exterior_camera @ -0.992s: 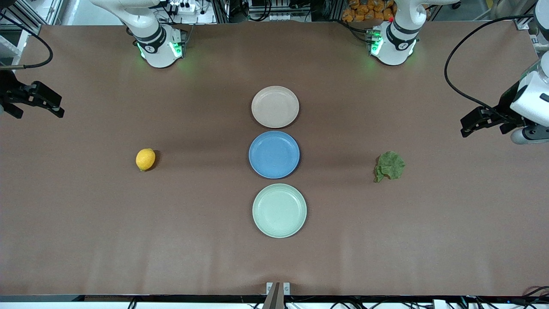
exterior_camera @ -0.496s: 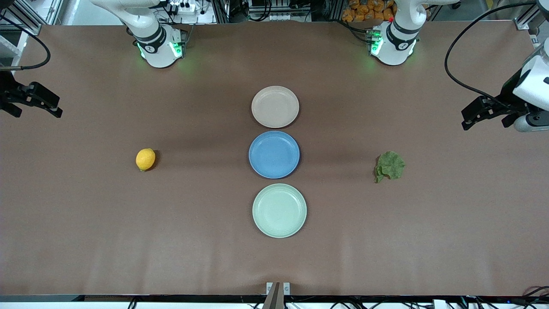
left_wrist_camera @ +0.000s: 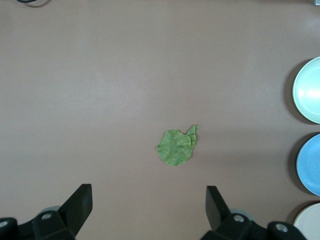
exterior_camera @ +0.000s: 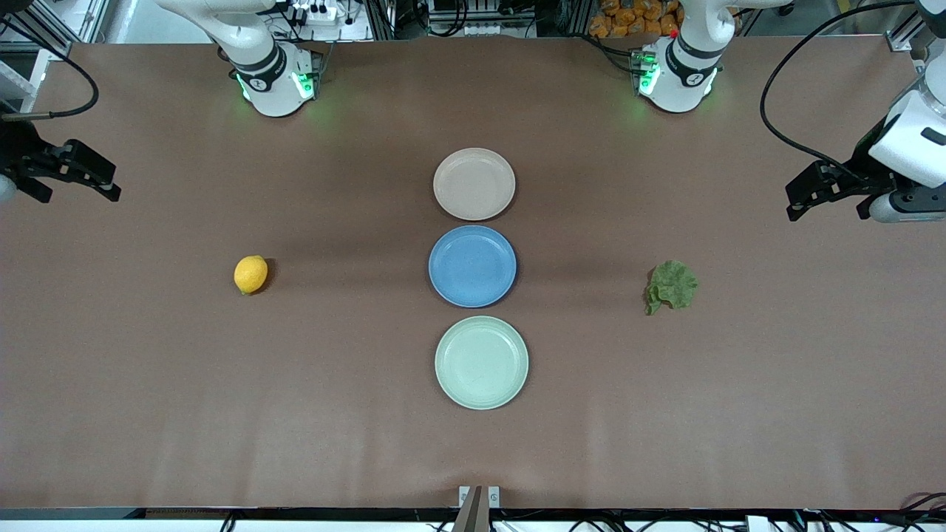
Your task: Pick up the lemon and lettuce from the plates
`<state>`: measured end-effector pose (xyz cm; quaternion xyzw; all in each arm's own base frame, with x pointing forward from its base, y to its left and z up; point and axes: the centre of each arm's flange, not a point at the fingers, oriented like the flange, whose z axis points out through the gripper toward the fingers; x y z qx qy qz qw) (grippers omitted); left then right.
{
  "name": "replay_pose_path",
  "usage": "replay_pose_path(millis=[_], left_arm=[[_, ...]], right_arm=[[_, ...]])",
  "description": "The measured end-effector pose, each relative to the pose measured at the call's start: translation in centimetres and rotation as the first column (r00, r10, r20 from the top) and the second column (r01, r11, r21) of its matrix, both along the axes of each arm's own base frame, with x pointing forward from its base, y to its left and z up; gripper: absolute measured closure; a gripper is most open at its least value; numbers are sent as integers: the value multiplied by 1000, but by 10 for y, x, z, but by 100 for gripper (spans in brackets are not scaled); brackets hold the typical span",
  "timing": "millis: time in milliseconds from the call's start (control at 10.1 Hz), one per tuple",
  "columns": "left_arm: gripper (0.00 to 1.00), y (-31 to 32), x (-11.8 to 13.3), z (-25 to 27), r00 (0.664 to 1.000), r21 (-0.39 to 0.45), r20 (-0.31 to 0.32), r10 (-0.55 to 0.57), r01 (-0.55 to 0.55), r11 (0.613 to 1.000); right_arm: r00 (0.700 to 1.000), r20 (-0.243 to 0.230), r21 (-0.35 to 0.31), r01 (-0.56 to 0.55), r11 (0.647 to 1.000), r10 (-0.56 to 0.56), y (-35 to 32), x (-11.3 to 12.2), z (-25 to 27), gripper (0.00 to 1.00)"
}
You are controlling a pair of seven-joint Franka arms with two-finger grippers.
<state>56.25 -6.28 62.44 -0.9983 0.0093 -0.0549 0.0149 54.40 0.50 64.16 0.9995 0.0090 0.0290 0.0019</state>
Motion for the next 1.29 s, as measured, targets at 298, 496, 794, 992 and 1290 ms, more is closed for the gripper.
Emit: replay_pose_path(millis=[298, 496, 794, 992, 1290], left_arm=[[0, 0, 0, -1, 1000, -17, -4, -5, 5, 1000], [0, -1, 0, -1, 1000, -25, -6, -5, 5, 1000], [0, -1, 0, -1, 1000, -26, -6, -5, 5, 1000], [0, -1, -1, 0, 1000, -26, -3, -5, 5, 1000], [0, -1, -1, 1, 1000, -26, -1, -5, 5, 1000]], right_arm=[[1000, -17, 1, -5, 1000, 5, 3, -1, -6, 0], [999, -34, 0, -6, 1000, 6, 3, 0, -15, 0], [999, -36, 0, -6, 1000, 6, 3, 0, -16, 0], [999, -36, 0, -6, 1000, 6, 3, 0, -16, 0], [999, -36, 0, -6, 1000, 6, 3, 0, -16, 0]])
